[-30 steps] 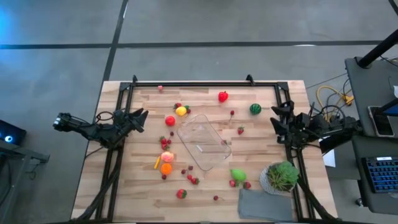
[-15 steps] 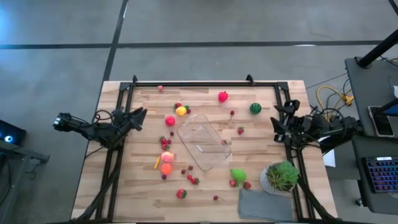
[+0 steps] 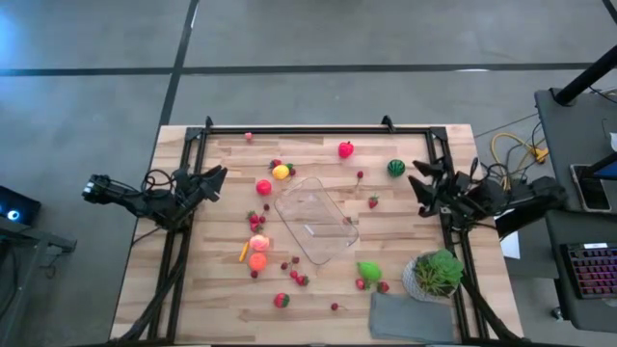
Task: Pick and placing Produce into tupperware
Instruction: Put the green watermelon into the transparent bin
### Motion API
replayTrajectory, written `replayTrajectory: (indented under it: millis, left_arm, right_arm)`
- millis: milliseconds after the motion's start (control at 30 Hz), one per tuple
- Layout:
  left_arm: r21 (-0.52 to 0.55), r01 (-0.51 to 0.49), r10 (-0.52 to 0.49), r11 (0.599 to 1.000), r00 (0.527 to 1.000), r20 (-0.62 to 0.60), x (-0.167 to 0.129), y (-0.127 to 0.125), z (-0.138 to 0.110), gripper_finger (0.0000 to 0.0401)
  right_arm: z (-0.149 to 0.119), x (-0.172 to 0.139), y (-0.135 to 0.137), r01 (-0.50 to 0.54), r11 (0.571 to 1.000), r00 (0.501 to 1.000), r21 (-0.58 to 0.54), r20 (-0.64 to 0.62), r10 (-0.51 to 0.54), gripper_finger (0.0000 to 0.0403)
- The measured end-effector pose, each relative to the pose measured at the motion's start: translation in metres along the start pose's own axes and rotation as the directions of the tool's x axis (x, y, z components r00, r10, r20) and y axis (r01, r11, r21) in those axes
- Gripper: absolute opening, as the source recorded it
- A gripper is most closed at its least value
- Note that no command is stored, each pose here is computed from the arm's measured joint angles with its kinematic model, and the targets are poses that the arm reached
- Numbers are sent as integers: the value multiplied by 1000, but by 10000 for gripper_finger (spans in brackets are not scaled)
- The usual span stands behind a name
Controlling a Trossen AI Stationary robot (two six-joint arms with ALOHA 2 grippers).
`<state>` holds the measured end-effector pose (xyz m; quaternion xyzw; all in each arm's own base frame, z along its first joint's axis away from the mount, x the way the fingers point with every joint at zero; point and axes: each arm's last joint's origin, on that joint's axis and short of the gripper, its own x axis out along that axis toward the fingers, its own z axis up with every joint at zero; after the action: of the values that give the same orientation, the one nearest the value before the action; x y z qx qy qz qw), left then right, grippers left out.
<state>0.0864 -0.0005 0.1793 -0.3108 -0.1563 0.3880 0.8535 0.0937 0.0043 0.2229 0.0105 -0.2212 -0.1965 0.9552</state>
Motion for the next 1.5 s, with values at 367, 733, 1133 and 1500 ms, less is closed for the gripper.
replayTrajectory:
  millis: [367,733,1133,1500]
  left_arm:
    - [1,0,0,1000,1000,0,0,0,0,241]
    - [1,0,0,1000,1000,0,0,0,0,241]
    - [2,0,0,1000,1000,0,0,0,0,241]
    - [8,-1,1,1000,1000,0,0,0,0,241]
  right_arm:
    - [41,46,17,201,977,975,-68,-84,-207,231]
    - [81,90,32,477,759,777,-444,-192,-600,231]
    - [53,90,0,521,842,447,-139,-796,-408,231]
    - [27,98,-21,734,643,108,-220,-896,-430,231]
